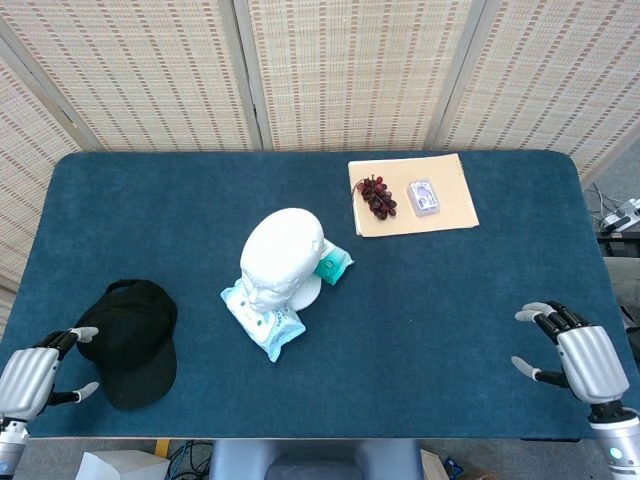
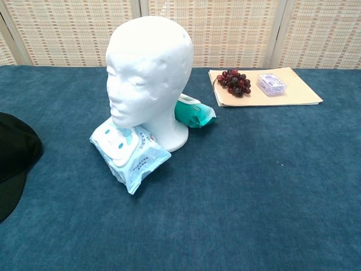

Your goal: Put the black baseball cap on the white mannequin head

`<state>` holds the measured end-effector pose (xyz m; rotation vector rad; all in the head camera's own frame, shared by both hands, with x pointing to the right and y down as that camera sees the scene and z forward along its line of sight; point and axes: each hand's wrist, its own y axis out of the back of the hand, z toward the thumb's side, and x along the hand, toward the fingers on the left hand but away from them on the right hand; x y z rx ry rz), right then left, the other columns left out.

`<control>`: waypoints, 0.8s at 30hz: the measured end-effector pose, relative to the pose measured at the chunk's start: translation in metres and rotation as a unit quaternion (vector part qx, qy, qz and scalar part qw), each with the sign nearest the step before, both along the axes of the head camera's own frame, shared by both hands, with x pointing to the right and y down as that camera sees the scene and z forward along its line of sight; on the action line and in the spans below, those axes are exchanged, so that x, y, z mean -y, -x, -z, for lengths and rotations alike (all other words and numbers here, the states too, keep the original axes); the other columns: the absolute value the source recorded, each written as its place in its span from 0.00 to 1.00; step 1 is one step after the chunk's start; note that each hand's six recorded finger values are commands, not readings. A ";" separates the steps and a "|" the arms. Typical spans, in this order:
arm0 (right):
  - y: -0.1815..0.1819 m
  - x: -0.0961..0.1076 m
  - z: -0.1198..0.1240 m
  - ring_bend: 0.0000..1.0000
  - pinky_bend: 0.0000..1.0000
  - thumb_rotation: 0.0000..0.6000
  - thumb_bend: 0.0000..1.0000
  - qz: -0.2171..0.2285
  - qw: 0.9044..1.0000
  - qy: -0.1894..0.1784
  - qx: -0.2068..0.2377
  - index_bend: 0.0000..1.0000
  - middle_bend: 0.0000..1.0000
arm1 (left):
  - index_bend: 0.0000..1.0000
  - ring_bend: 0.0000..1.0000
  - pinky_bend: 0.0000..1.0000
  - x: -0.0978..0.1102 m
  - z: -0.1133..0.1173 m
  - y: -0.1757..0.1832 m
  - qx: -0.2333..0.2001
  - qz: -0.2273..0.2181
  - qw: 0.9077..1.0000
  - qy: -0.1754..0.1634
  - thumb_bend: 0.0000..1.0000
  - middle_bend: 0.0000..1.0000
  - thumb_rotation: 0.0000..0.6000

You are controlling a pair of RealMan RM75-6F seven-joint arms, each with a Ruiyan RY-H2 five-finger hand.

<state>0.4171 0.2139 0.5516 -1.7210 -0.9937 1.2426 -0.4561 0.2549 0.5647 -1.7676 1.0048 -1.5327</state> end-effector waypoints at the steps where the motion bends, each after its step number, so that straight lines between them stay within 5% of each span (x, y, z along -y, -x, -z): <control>1: 0.001 0.000 0.000 0.26 0.44 1.00 0.04 0.001 1.000 0.001 0.001 0.35 0.32 | 0.27 0.30 0.47 0.000 0.001 0.000 0.000 0.000 1.000 -0.001 0.08 0.35 1.00; 17: 0.000 0.000 0.003 0.26 0.43 1.00 0.04 0.001 1.000 0.007 0.011 0.35 0.32 | 0.34 0.34 0.48 -0.024 0.010 -0.007 -0.001 -0.013 1.000 -0.010 0.08 0.35 1.00; 24: -0.002 0.000 0.006 0.26 0.43 1.00 0.04 -0.001 1.000 0.005 0.016 0.35 0.32 | 0.51 0.45 0.52 -0.039 0.023 -0.022 -0.047 -0.041 0.997 -0.036 0.08 0.53 1.00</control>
